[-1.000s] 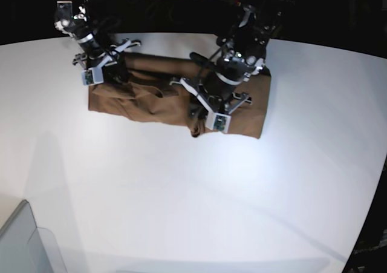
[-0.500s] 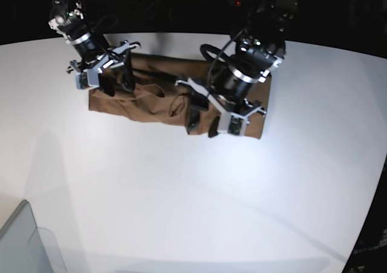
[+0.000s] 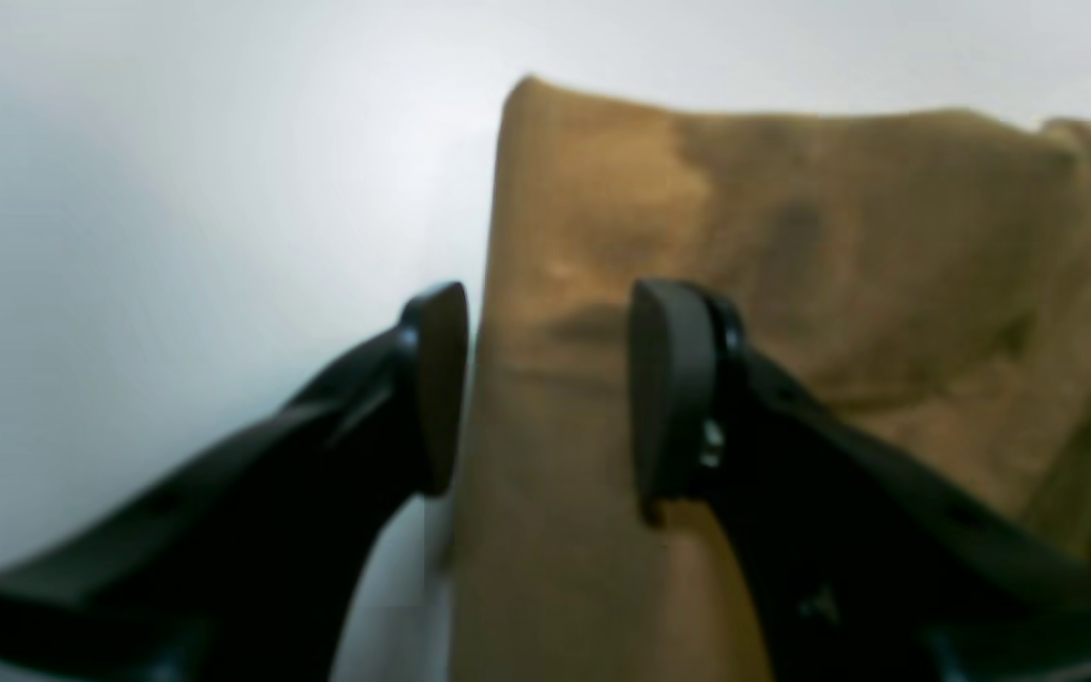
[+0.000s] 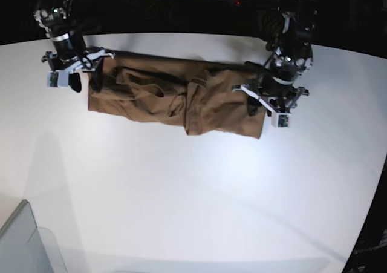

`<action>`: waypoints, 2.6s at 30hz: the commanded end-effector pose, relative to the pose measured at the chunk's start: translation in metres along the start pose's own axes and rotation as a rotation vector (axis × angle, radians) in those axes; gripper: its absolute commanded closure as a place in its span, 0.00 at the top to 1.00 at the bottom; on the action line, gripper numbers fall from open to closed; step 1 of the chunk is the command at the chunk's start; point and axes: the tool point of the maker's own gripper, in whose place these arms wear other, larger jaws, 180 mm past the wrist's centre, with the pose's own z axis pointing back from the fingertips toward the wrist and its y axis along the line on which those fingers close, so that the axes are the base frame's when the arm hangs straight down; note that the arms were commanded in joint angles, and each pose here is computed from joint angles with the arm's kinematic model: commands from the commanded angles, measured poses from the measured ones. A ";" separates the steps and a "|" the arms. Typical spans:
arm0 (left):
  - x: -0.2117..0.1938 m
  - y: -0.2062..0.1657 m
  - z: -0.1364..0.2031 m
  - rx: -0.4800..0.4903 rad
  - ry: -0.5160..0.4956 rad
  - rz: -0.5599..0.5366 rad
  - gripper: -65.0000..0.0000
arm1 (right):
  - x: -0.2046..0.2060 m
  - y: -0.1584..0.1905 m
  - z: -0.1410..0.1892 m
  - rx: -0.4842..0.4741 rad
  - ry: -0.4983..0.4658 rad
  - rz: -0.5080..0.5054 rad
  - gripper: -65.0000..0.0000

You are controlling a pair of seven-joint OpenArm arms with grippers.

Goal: Layout the t-shirt on the table in an organized manner, then fold the t-shirt properly
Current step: 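Release the strip with the left gripper and lift it away, then grasp the strip end with the right gripper and lift it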

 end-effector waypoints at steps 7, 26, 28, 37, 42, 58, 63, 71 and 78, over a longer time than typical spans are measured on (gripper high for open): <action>0.009 -0.007 -0.005 -0.008 -0.031 0.022 0.42 | 0.000 -0.002 -0.013 0.009 0.013 -0.016 0.51; 0.009 -0.005 -0.002 -0.005 -0.035 0.019 0.42 | -0.065 -0.009 -0.039 0.002 0.165 -0.134 0.51; 0.008 -0.004 -0.003 -0.002 -0.030 0.020 0.42 | -0.076 -0.009 -0.040 0.002 0.191 -0.151 0.50; 0.003 -0.003 -0.002 0.001 -0.022 0.022 0.42 | -0.098 -0.004 -0.047 0.039 0.262 -0.140 0.10; 0.004 -0.002 -0.001 0.001 -0.024 0.023 0.42 | -0.102 0.011 -0.049 0.087 0.289 -0.103 0.00; 0.033 0.011 0.015 0.035 -0.104 0.037 0.42 | 0.031 0.026 -0.022 0.099 -0.048 0.065 0.00; 0.048 0.009 0.029 0.030 -0.158 0.030 0.42 | 0.069 0.049 -0.006 0.116 -0.164 0.068 0.00; 0.014 0.076 0.042 0.198 -0.092 0.097 0.42 | 0.076 0.080 -0.003 0.188 -0.189 0.069 0.00; -0.020 0.090 0.025 0.227 0.002 0.133 0.42 | 0.079 0.104 -0.002 0.254 -0.196 0.075 0.00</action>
